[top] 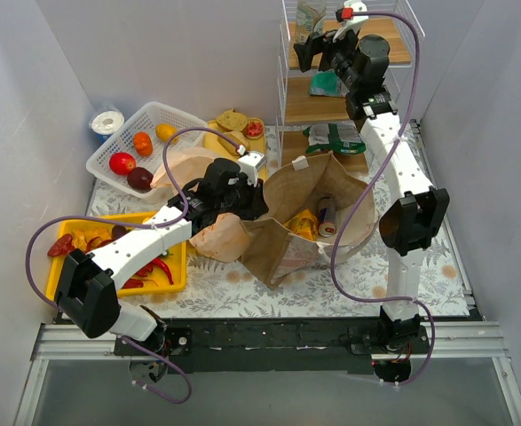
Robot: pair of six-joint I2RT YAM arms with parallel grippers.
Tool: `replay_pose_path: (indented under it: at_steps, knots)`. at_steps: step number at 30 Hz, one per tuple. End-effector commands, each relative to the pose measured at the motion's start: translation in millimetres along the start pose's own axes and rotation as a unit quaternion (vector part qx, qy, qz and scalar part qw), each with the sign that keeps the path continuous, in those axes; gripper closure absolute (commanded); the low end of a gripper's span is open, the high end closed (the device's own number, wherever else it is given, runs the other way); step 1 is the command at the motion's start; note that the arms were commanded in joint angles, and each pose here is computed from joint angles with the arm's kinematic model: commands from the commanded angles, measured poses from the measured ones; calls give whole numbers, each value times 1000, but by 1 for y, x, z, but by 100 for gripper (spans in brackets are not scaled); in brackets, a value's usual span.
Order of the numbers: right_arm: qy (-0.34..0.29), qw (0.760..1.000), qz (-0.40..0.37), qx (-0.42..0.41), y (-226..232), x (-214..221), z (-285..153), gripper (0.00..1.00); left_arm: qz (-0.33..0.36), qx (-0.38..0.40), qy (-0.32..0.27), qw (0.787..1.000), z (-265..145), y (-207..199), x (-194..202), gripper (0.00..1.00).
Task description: Place the mixed food into the grocery bags and tie them
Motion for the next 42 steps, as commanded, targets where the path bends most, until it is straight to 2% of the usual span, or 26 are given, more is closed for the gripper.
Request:
replay_pose_path:
  at_steps: [1,9,18,21,25,27,28,31,33,37,42]
  knots:
    - [-56,998,-6,-17,3,-35,5,1,4,3,10,1000,-2,-1,5,100]
    - [-58,998,10,-17,-3,-19,18,2,3,1,18,1000,1,1,9,100]
    - [-78,997,10,-18,-5,-22,26,2,4,0,20,1000,1,1,9,100]
    - [-86,996,8,-17,-7,-24,28,7,4,-1,21,1000,2,1,10,100]
    - [-96,995,8,-12,-8,-27,29,23,4,-1,23,1000,2,2,11,100]
    - [-100,995,4,-10,-9,-30,28,28,5,-2,22,1000,2,2,10,100]
    - [-100,995,3,-11,-8,-31,28,36,5,-1,23,1000,2,2,11,100]
    - [-102,995,-4,-10,-7,-32,25,48,5,-2,23,1000,3,2,11,100]
    - [-112,994,-6,-9,-5,-44,19,50,4,-3,26,1000,3,2,12,100]
    - [-126,992,-15,-8,1,-60,8,61,3,-1,26,1000,3,2,12,100]
    - [-142,990,-24,0,6,-81,-11,68,0,-2,23,1000,3,2,11,100]
Point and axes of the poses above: each gripper's point midway between its finger pads, its own z axis out along the fingers, its own y axis along the line the jaws close on, x = y × z, the point moved 2 cm from there along -z, back along the fingers, and after that the axes turned 9 degrees about z, right-handed, at the moved point
